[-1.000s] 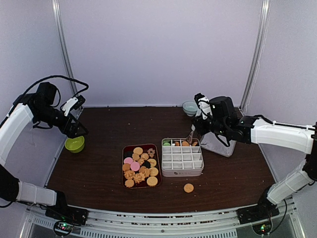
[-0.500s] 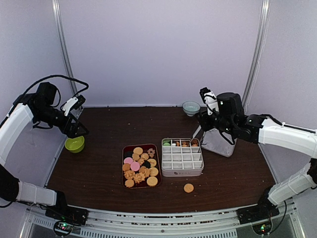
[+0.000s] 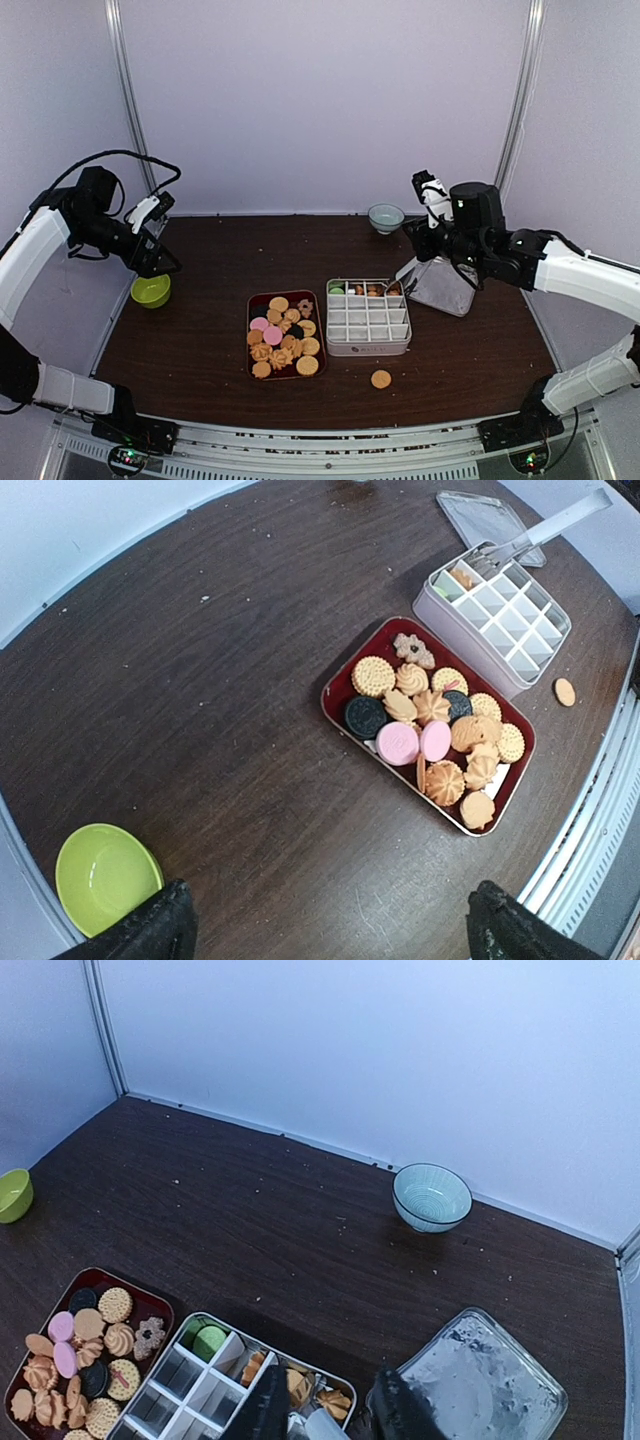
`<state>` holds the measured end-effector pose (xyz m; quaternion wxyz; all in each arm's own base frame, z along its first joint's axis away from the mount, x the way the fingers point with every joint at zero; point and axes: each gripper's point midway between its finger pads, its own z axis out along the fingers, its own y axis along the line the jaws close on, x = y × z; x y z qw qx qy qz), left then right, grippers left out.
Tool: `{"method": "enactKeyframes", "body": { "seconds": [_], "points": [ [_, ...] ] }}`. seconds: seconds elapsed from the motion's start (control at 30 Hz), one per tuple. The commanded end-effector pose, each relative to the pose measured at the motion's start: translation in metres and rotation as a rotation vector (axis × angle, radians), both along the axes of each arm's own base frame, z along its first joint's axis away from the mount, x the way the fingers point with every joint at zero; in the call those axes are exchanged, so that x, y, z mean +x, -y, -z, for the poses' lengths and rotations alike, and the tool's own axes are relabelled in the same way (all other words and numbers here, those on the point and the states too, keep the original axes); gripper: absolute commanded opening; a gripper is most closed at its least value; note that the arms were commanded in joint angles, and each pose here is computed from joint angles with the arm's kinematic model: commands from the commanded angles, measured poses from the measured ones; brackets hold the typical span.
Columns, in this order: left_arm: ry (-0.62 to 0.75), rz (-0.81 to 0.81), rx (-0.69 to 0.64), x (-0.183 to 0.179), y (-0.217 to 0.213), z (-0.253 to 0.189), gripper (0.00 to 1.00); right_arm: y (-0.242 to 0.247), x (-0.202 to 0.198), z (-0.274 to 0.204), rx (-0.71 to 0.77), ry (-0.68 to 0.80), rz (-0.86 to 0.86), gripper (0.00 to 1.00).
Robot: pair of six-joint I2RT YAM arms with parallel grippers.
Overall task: Pack the cookies
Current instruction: Pick up the clamp from the empty pocket of the box.
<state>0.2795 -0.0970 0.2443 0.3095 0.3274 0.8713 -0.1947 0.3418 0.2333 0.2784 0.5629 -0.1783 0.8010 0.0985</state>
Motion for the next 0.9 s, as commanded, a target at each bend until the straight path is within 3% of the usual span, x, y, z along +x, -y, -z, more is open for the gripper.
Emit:
{"method": "enactKeyframes", "body": {
  "seconds": [0.0,0.1,0.3,0.43,0.87],
  "points": [
    [0.019,0.025,-0.025,0.001,0.003,-0.008,0.97,0.006,-0.004,-0.012,0.029,-0.018,0.019,0.37],
    [0.013,0.033,-0.034,0.001,0.005,-0.007,0.96,0.009,-0.010,-0.024,0.059,-0.024,0.018,0.53],
    [0.000,0.046,-0.058,0.003,0.009,-0.007,0.96,0.023,-0.021,-0.065,0.121,0.014,0.051,0.66],
    [-0.005,0.049,-0.063,0.003,0.009,-0.008,0.96,0.039,-0.035,-0.062,0.160,0.013,0.075,0.64],
    [-0.014,0.068,-0.081,0.001,0.013,-0.010,0.95,0.061,-0.074,0.039,0.071,-0.119,0.089,0.48]
  ]
}}
